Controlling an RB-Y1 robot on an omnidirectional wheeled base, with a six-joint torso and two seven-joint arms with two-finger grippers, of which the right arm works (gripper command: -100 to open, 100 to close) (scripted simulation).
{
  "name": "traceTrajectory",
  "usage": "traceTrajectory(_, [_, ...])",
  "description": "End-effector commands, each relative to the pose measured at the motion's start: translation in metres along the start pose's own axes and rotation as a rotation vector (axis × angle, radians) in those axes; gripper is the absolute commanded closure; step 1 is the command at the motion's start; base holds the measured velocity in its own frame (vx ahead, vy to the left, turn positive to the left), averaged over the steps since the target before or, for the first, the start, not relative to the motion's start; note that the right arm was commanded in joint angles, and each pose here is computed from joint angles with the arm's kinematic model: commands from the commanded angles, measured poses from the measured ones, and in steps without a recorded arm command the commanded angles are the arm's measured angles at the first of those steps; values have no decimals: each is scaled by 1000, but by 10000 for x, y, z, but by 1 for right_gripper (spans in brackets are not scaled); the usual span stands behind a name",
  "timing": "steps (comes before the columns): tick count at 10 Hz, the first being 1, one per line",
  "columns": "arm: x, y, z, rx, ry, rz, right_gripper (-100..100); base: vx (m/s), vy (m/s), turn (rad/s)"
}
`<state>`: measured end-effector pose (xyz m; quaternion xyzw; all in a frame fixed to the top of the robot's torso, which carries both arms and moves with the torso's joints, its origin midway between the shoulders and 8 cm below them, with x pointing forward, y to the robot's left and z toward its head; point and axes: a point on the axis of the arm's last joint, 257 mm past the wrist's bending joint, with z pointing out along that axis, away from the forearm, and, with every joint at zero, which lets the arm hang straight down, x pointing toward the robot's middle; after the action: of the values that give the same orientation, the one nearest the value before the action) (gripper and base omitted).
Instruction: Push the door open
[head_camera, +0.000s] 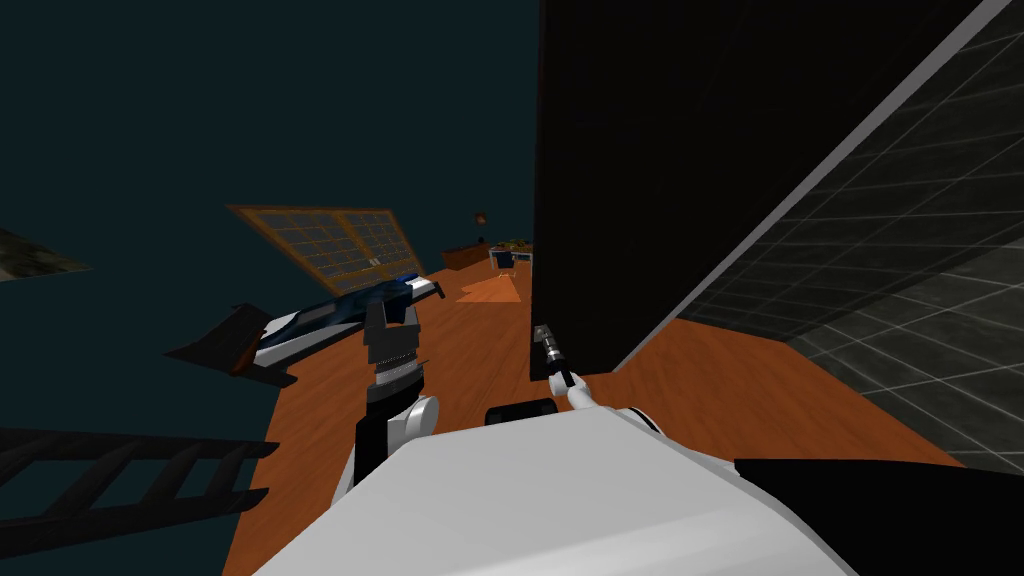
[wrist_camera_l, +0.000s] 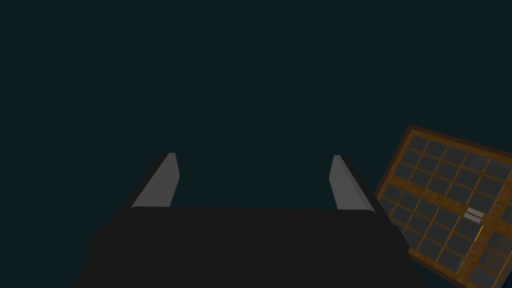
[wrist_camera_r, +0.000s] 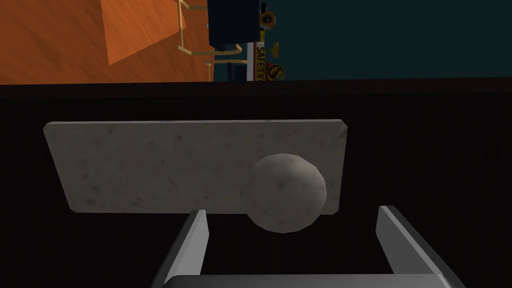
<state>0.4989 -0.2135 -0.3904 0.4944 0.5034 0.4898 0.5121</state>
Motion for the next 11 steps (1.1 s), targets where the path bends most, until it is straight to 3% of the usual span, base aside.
traceTrajectory(1, [2,5,6,-1,2,-1,100,-16,-3,17])
traceTrajectory(6, [2,5,6,-1,2,-1,100,-11,-9,1])
traceTrajectory(7, [-169,7,16,-2,-6,-30,-100,-108,20,-52])
traceTrajectory(9, [-193,8,16,-2,-8,-34,-100,-172,42,-40])
traceTrajectory(11, [-108,2,7,-1,-5,-19,-100,-234,51,-49])
